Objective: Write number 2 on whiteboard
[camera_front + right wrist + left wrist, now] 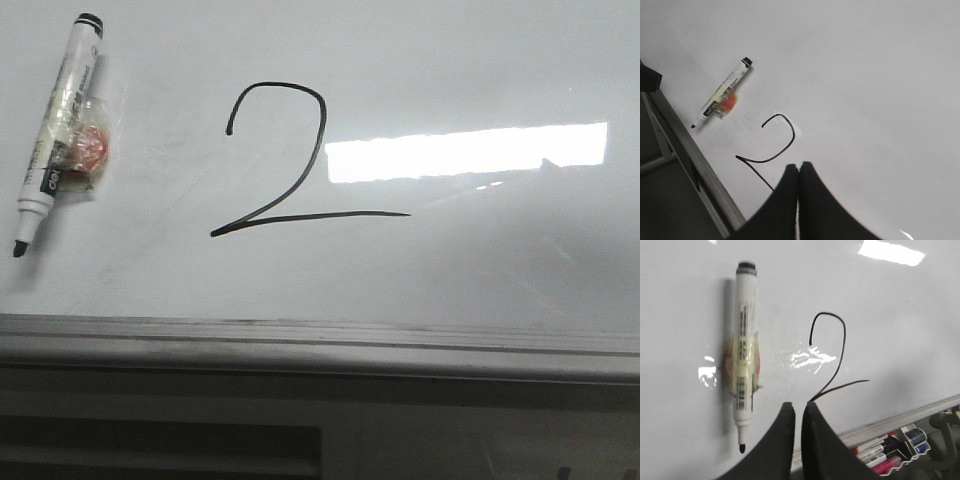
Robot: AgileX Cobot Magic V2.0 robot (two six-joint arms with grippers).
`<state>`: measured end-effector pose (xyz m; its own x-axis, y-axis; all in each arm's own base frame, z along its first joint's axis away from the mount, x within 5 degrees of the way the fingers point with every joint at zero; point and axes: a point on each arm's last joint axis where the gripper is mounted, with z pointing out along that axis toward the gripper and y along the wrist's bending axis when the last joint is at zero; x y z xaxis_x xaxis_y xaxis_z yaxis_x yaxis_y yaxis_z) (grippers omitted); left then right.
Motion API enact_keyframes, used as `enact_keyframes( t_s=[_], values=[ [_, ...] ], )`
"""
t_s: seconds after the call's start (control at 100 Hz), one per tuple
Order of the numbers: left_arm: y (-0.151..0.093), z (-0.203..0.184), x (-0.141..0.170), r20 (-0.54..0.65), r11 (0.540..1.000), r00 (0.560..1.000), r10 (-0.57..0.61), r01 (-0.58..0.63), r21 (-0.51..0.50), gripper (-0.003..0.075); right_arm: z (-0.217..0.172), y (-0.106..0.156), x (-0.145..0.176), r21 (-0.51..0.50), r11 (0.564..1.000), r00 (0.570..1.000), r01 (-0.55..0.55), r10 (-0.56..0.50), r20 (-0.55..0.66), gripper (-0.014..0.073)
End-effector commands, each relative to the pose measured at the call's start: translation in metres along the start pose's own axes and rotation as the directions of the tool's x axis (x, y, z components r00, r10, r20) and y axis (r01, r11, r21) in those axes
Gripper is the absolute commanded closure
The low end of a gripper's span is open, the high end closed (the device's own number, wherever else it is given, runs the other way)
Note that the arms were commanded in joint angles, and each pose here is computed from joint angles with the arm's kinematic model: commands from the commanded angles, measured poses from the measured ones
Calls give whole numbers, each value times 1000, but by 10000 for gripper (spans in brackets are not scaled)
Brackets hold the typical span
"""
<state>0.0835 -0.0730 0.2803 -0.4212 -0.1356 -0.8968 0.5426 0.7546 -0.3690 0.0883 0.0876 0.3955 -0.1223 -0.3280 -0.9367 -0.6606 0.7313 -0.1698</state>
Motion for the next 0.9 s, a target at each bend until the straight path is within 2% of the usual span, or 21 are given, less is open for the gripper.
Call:
enact_keyframes(
  t_s=[0.0,0.13,0.22,0.38,0.52,0.89],
  values=[
    [-4,-15,-15,146,993,983,113,-116,14,740,-13,-2,12,1,1000,990,-2,2,139,645],
    [-1,-33,-12,235,967,939,251,-255,-15,739,-27,-4,50,25,998,979,56,-60,193,645],
    [1,-44,-8,281,929,887,366,-364,-61,739,-33,-3,79,17,998,974,59,-61,217,645],
    [4,-55,-3,322,923,867,380,-378,-73,739,-39,-2,115,16,999,972,35,-38,232,645],
    [4,-56,-2,329,924,866,377,-376,-71,739,-44,-2,125,5,1000,968,7,-8,252,645],
    [4,-56,-2,329,924,866,377,-376,-71,739,-44,-2,125,5,1000,967,7,-8,254,645]
  ],
)
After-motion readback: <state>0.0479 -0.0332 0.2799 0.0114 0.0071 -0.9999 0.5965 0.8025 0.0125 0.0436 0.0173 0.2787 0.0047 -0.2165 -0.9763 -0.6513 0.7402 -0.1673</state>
